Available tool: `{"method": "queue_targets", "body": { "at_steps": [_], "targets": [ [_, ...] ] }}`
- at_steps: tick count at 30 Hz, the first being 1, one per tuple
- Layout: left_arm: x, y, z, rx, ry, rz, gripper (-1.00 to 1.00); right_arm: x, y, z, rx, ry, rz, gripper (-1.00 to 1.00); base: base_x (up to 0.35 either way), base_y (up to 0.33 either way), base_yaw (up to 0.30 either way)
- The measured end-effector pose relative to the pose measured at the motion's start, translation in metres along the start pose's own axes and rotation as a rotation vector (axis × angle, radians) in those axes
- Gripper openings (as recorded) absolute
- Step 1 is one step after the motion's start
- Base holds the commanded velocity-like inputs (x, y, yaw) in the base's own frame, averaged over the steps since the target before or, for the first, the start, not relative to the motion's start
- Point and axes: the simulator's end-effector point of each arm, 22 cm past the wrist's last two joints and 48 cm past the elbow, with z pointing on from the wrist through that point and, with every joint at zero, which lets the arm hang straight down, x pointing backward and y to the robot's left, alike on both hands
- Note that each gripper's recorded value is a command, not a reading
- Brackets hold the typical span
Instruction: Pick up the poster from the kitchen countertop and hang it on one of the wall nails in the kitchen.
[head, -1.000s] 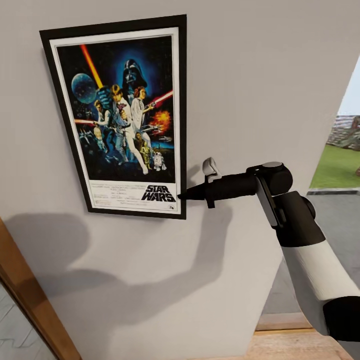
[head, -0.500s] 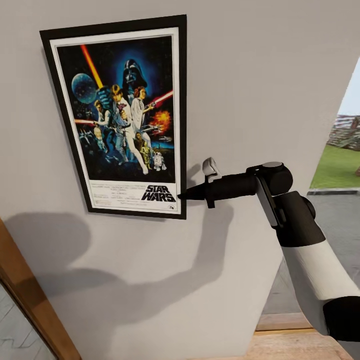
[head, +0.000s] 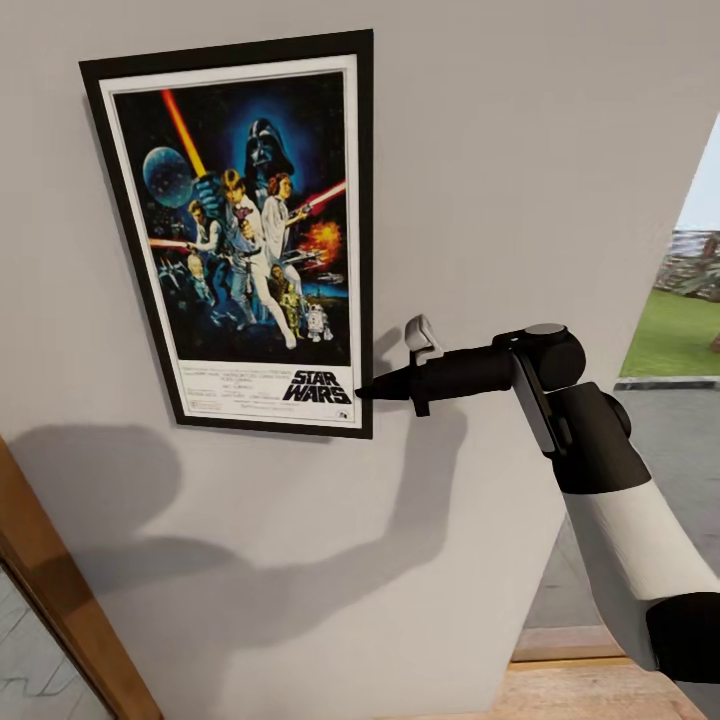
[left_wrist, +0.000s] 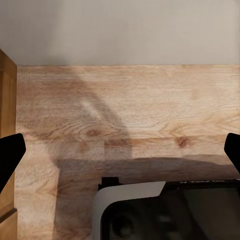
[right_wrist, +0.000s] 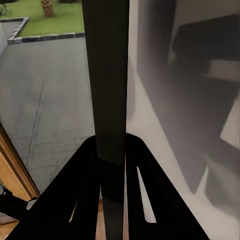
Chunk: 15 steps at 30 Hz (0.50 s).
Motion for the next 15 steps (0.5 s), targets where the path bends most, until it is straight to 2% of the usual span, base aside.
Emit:
{"method": "queue_targets", "body": {
  "at_steps": [4,10,15],
  "targets": [
    [0.0,0.0001,0.0,0.0,0.0,0.0,1.0,-0.0001,-0.0001,-0.0001,0.0,0.0,0.0,-1.0,0.008,0.002,0.0],
    [0.0,0.0,-0.0001,0.0,0.0,0.0,1.0,0.0,0.0,-0.0002,0.001,0.0,0.0,-1.0,0.148,0.065,0.0],
    [0.0,0.0,0.0,0.0,0.0,0.0,1.0,0.0002,-0.0001,0.0,0.001,0.001,0.0,-1.0,0.046,0.02,0.0]
  ]
}}
